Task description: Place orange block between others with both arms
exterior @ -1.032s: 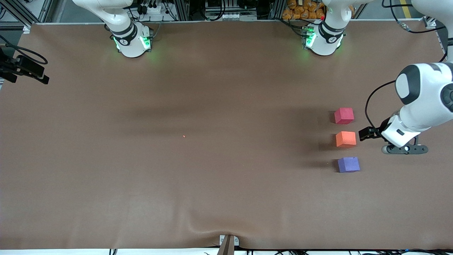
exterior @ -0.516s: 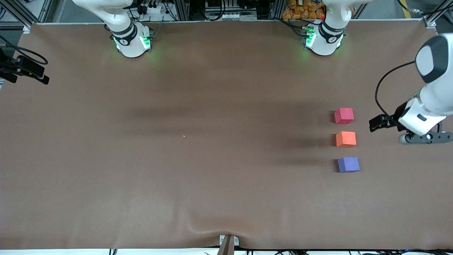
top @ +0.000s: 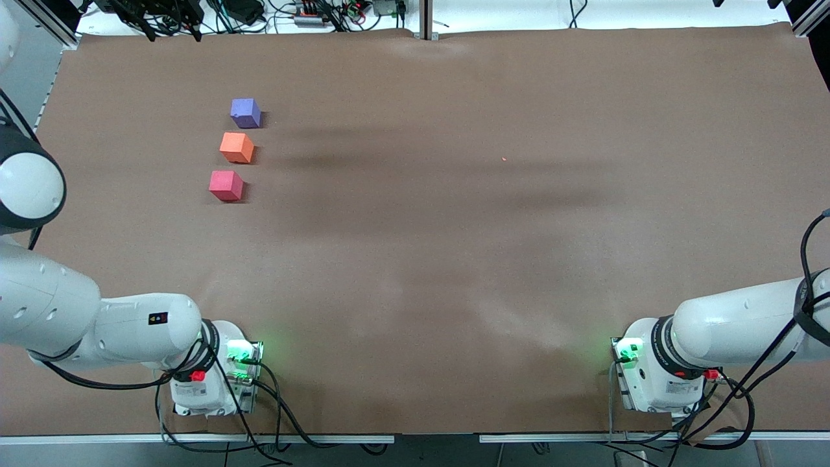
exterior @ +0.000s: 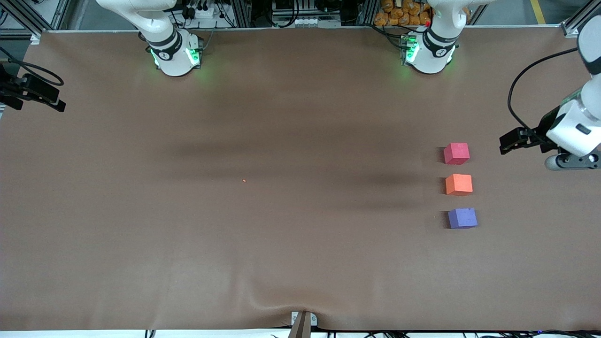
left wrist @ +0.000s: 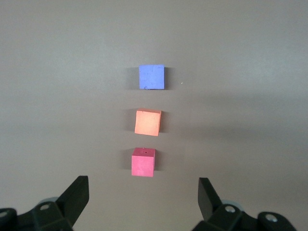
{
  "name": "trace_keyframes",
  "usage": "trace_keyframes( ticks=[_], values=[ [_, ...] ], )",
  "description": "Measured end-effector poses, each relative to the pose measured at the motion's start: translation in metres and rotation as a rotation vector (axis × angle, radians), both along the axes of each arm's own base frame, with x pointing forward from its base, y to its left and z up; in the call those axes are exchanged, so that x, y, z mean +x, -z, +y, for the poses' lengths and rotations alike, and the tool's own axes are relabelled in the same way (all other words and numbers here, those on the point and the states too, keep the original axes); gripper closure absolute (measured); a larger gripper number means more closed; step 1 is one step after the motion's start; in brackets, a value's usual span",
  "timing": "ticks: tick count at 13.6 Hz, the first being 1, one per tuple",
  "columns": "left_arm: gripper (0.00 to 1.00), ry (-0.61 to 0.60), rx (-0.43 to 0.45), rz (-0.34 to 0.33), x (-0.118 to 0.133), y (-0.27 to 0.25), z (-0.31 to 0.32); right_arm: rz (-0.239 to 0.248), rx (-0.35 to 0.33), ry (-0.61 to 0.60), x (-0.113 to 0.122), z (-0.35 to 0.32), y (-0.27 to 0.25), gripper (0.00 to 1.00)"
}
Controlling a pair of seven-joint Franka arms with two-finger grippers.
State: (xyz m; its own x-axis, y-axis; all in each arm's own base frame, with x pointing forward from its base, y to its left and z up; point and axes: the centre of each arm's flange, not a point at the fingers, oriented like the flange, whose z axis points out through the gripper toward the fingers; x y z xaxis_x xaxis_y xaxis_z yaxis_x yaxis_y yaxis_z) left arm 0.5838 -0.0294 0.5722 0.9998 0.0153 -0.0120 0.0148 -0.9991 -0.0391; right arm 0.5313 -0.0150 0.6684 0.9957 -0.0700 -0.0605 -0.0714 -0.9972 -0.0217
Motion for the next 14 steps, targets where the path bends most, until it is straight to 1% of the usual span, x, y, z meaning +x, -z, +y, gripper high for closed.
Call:
trace_keyframes(
  ticks=[3, 8, 12, 14],
  values=[
    [0.00, 0.011, 0.004, -0.033, -0.011, -0.028, -0.008, 0.000, 0.000, 0.000, 0.000, 0.000, 0.000, 0.00],
    [0.00, 0.018, 0.006, -0.050, -0.031, -0.079, -0.015, 0.000, 0.000, 0.000, 0.000, 0.000, 0.000, 0.00],
    [0.00, 0.033, -0.034, -0.053, -0.040, -0.092, -0.020, 0.000, 0.000, 0.000, 0.000, 0.000, 0.000, 0.00],
    [0.00, 0.037, -0.035, -0.033, -0.044, -0.092, -0.020, 0.000, 0.000, 0.000, 0.000, 0.000, 0.000, 0.00]
  ],
)
